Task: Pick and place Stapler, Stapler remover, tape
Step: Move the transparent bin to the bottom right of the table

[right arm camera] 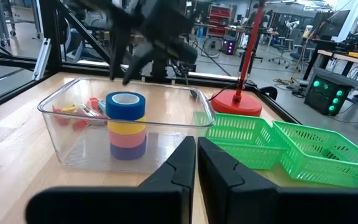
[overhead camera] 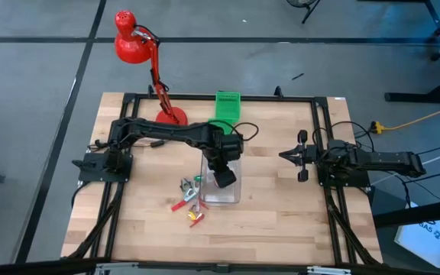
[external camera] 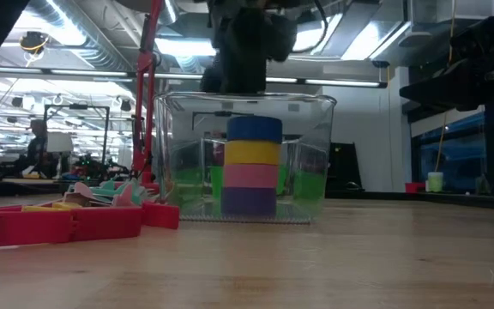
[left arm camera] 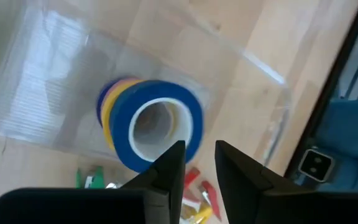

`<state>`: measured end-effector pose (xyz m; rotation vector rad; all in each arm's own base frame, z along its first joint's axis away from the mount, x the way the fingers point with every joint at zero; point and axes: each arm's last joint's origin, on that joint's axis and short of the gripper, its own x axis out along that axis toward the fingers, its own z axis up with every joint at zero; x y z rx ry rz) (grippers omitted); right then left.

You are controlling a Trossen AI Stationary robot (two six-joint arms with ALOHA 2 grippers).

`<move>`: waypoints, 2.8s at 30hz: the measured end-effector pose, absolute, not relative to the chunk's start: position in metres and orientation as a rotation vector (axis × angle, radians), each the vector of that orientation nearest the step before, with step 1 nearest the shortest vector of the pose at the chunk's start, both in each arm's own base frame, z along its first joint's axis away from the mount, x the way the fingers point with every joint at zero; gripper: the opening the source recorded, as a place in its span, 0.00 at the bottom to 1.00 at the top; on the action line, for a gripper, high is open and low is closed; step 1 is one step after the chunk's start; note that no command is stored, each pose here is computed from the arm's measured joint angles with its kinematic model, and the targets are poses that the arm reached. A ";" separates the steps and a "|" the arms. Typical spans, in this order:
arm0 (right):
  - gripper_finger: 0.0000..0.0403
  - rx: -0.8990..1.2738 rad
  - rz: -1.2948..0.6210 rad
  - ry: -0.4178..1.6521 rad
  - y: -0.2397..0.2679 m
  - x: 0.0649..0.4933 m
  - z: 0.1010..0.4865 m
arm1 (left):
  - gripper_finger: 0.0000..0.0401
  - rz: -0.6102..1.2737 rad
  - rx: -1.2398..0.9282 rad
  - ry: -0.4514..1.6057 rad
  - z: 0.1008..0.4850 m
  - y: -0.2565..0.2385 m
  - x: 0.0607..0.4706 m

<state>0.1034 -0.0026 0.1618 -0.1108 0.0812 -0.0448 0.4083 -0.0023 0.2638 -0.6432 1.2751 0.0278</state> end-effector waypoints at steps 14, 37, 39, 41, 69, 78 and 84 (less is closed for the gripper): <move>0.05 -0.111 -0.044 0.080 -0.003 0.103 0.162 | 0.15 0.182 -0.175 0.988 0.338 -0.020 0.371; 0.05 -0.111 -0.045 0.080 -0.003 0.103 0.162 | 0.00 0.234 -0.110 1.136 0.240 -0.019 0.251; 0.05 -0.111 -0.044 0.081 -0.003 0.103 0.162 | 0.00 0.206 -0.106 1.154 0.225 -0.015 0.252; 0.05 -0.111 -0.044 0.080 -0.003 0.103 0.162 | 0.00 0.178 -0.107 1.132 0.214 -0.012 0.255; 0.05 -0.111 -0.044 0.081 -0.003 0.103 0.162 | 0.01 0.223 -0.062 0.994 0.158 0.026 0.291; 0.05 -0.111 -0.045 0.080 -0.003 0.103 0.162 | 0.00 0.071 -0.121 0.928 0.159 0.014 0.326; 0.05 -0.111 -0.044 0.081 -0.003 0.103 0.162 | 0.01 0.050 -0.154 0.844 0.179 0.001 0.350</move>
